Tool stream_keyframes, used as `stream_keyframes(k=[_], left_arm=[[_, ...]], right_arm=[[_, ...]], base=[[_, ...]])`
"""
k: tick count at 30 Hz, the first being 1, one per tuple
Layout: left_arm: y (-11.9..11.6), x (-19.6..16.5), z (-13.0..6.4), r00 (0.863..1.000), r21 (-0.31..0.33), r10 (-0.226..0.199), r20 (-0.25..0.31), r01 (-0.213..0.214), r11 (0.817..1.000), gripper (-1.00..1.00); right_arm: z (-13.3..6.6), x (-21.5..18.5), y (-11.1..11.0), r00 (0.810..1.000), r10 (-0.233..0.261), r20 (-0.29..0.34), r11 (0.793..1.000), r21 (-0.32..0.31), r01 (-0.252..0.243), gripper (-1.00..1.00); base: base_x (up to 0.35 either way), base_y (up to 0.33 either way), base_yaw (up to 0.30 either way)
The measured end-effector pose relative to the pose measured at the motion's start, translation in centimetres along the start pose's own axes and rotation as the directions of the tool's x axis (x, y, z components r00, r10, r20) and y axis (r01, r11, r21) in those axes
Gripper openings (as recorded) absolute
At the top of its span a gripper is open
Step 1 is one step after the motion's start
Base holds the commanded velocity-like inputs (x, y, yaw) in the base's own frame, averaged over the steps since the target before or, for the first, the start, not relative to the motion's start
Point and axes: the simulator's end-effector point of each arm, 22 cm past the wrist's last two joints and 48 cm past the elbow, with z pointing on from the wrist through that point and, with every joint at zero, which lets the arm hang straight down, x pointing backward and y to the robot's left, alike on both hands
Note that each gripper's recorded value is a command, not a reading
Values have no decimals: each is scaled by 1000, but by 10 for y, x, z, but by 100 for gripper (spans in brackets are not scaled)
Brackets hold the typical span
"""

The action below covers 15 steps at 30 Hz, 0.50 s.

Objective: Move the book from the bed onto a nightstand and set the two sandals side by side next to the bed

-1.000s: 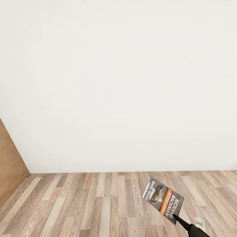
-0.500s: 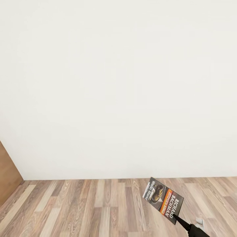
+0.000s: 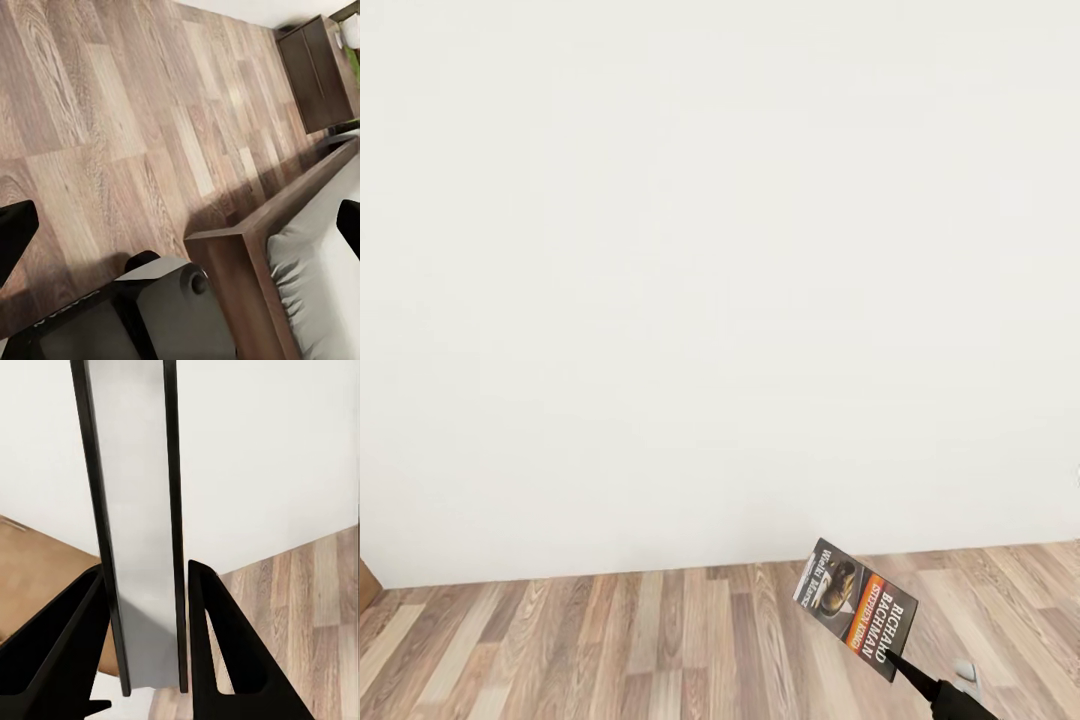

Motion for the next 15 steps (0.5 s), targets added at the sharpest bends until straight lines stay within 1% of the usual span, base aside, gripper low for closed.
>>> stream_keyframes(k=[3, 6, 10, 15], left_arm=[[0, 0, 0, 1000, 0, 0, 0, 0, 1000, 100], [0, 0, 0, 1000, 0, 0, 0, 0, 1000, 100], [0, 0, 0, 1000, 0, 0, 0, 0, 1000, 100], [0, 0, 0, 1000, 0, 0, 0, 0, 1000, 100]], right_arm=[[0, 0, 0, 1000, 0, 1, 1000, 1, 0, -100], [0, -1, -1, 1000, 0, 5, 1000, 2, 0, -100], [0, -1, 0, 1000, 0, 4, 1000, 1, 0, -100], [0, -1, 0, 1000, 0, 3, 1000, 1, 0, -100]], base=[[213, 0, -166], [129, 0, -78], [222, 0, -20], [312, 0, -3]])
